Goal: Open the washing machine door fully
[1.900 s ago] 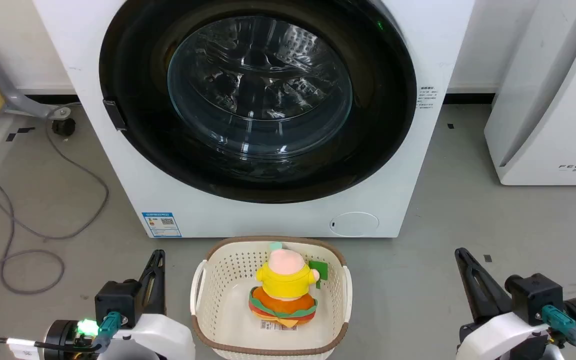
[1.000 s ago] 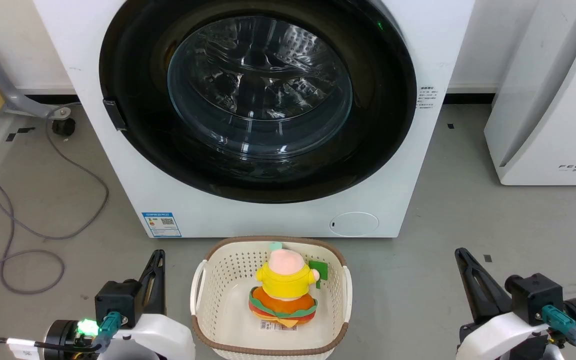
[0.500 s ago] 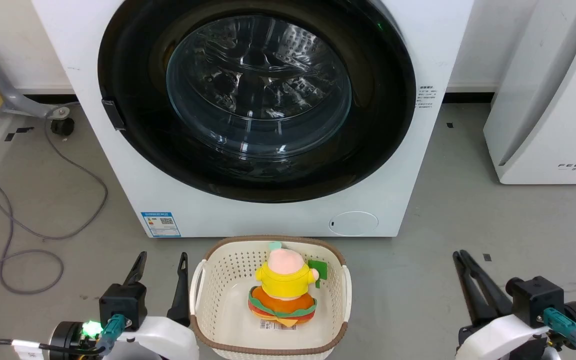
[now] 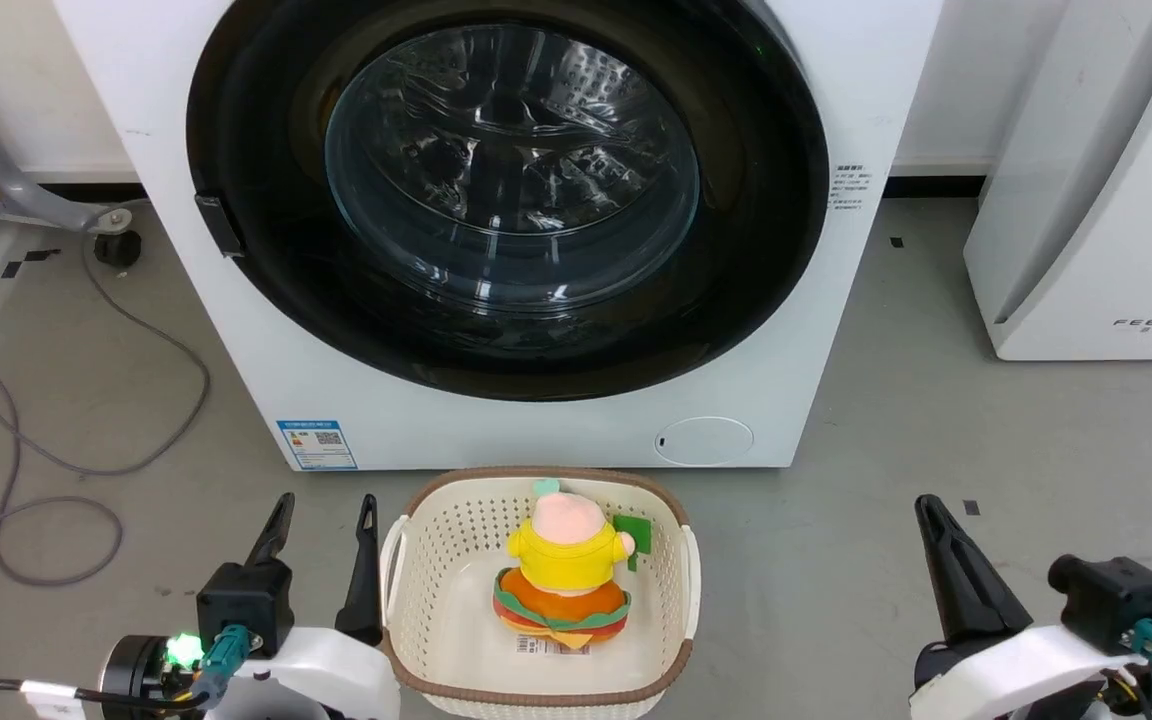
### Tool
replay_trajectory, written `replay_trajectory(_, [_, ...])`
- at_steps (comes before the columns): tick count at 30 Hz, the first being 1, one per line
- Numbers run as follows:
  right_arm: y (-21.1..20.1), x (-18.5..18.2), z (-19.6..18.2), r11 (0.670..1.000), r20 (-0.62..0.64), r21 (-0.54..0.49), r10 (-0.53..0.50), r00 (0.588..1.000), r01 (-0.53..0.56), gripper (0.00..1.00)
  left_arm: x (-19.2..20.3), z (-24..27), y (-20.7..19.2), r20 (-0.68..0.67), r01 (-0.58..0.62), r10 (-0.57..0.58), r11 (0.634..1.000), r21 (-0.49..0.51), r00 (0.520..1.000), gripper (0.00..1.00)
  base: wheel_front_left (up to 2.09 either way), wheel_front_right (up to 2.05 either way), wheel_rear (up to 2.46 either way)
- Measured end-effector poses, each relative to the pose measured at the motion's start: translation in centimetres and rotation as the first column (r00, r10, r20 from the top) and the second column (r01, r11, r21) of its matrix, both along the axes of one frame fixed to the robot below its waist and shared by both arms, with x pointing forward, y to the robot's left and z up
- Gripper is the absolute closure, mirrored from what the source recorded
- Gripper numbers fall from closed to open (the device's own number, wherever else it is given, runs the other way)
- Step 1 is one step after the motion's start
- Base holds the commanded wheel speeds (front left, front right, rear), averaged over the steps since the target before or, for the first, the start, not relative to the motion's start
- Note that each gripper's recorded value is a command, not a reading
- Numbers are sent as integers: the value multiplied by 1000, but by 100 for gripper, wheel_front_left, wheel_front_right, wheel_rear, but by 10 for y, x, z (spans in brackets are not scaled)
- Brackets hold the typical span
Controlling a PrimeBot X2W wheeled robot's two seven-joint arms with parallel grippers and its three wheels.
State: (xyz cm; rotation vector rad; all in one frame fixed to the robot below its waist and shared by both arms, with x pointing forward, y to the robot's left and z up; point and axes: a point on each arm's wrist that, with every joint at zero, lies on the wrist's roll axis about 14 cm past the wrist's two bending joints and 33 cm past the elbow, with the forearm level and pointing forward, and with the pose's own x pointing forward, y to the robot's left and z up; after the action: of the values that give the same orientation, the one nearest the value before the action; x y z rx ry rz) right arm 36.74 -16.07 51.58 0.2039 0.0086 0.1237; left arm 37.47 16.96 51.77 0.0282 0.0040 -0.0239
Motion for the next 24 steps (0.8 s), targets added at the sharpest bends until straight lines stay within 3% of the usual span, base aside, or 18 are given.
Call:
replay_trajectory(10, [-4,11,7,972,13,234,-22,1000,19,100,4,-1,-1,10,0,0,1000,-11,1000,0,0,0,0])
replay_trajectory(14, [-10,22,10,937,9,348,-42,999,36,100,9,2,-2,24,0,1,1000,-18,1000,0,0,0,0])
replay_trajectory(24, [-22,57,15,879,6,475,-48,999,40,100,21,-1,-3,30,-2,3,1000,-28,1000,0,0,0,0])
